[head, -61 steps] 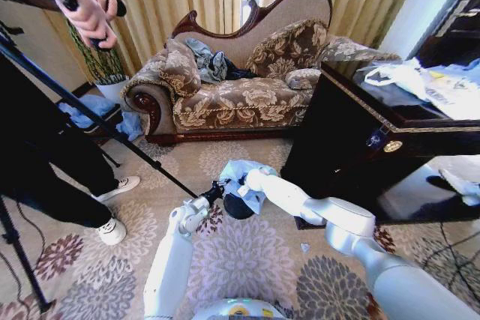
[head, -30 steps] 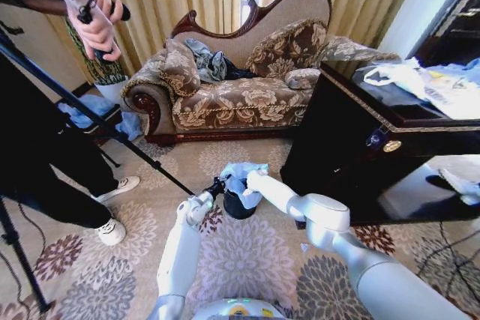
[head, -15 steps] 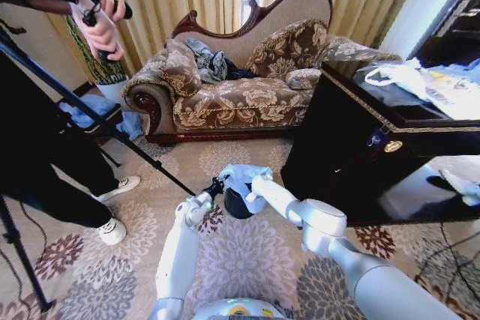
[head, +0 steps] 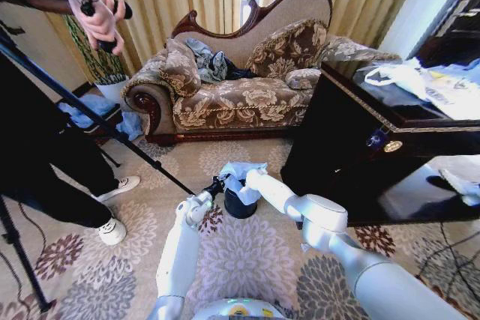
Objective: Place a garbage bag over the trash bin.
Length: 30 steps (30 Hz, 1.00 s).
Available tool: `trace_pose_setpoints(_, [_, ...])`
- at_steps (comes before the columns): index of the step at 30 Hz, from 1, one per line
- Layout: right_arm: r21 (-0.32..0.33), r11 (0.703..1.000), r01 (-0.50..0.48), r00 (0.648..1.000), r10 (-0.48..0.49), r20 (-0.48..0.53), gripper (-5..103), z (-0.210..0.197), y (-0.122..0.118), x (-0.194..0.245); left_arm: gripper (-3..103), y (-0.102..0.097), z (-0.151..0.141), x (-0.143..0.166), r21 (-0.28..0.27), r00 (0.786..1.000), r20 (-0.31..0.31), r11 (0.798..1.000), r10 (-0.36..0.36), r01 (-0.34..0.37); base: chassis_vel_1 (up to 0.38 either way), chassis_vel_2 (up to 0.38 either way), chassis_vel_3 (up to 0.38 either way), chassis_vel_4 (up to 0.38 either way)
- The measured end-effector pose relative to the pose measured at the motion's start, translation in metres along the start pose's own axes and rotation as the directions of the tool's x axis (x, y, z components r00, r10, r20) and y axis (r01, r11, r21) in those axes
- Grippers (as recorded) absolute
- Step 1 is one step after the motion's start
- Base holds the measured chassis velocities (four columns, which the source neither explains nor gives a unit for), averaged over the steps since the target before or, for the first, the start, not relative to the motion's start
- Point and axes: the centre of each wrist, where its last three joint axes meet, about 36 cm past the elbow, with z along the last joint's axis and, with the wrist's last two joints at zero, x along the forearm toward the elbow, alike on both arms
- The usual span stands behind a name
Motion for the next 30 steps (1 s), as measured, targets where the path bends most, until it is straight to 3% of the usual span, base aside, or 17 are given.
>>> trace_pose_setpoints(4, [-0.022, 1.0, -0.006, 1.0, 0.006, -0.001, 24, 0.001, 0.001, 0.0, 0, 0.003, -0.002, 0.0, -0.006, 1.0, 0.006, 1.0, -0.008, 0.008, 0.0, 0.0, 0.0, 0.0])
trace_pose_setpoints(5, [-0.022, 1.0, -0.006, 1.0, 0.006, -0.001, 24, 0.001, 0.001, 0.0, 0, 0.003, -0.002, 0.0, -0.006, 1.0, 0.006, 1.0, -0.008, 0.008, 0.0, 0.0, 0.0, 0.0])
trace_pose_setpoints(7, [-0.032, 0.999, -0.008, 1.0, 0.009, 0.002, 35, 0.001, 0.0, 0.0, 0, 0.003, -0.004, 0.0, -0.009, 1.0, 0.009, 1.0, -0.011, 0.011, 0.0, 0.0, 0.0, 0.0])
trace_pose_setpoints(9, [-0.036, 0.999, -0.01, 1.0, 0.01, 0.004, 35, 0.0, 0.0, 0.0, 0, 0.004, -0.004, 0.0, -0.01, 1.0, 0.01, 1.0, -0.012, 0.012, 0.0, 0.0, 0.0, 0.0])
trace_pose_setpoints(12, [-0.059, 0.998, -0.03, 0.999, 0.031, 0.02, 51, -0.002, -0.008, 0.004, 0, 0.004, -0.008, 0.002, -0.018, 1.0, 0.015, 1.0, -0.021, 0.021, 0.0, 0.0, 0.0, 0.0])
trace_pose_setpoints(13, [-0.059, 0.998, -0.03, 0.999, 0.031, 0.02, 51, -0.002, -0.008, 0.004, 0, 0.004, -0.008, 0.002, -0.018, 1.0, 0.015, 1.0, -0.021, 0.021, 0.0, 0.0, 0.0, 0.0])
trace_pose_setpoints(16, [-0.074, 0.996, -0.055, 0.998, 0.058, 0.027, 67, 0.002, -0.023, 0.014, 0, 0.001, -0.013, 0.004, -0.034, 0.999, 0.019, 0.999, -0.028, 0.028, 0.0, 0.0, 0.0, 0.0])
trace_pose_setpoints(18, [-0.077, 0.995, -0.066, 0.997, 0.068, 0.03, 67, 0.004, -0.029, 0.018, 0, -0.001, -0.014, 0.004, -0.041, 0.999, 0.018, 0.999, -0.029, 0.03, 0.0, 0.0, 0.0, 0.0])
trace_pose_setpoints(19, [-0.081, 0.994, -0.079, 0.996, 0.082, 0.037, 78, 0.006, -0.037, 0.024, 0, -0.004, -0.015, 0.004, -0.052, 0.999, 0.017, 0.998, -0.031, 0.032, 0.0, 0.0, 0.0, 0.0])
trace_pose_setpoints(21, [-0.082, 0.993, -0.085, 0.995, 0.089, 0.041, 78, 0.007, -0.043, 0.028, 0, -0.005, -0.016, 0.004, -0.057, 0.999, 0.016, 0.998, -0.033, 0.034, 0.0, 0.0, 0.0, 0.0])
trace_pose_setpoints(23, [-0.08, 0.992, -0.096, 0.994, 0.101, 0.051, 93, 0.011, -0.053, 0.036, 0, -0.009, -0.018, 0.003, -0.069, 0.999, 0.014, 0.997, -0.035, 0.036, 0.0, 0.0, 0.0, 0.0])
trace_pose_setpoints(30, [-0.091, 0.992, -0.09, 0.992, 0.097, 0.085, 100, 0.013, -0.058, 0.04, 0, -0.006, -0.016, 0.0, -0.079, 0.999, 0.008, 0.996, -0.05, 0.05, 0.0, 0.0, 0.0, 0.0])
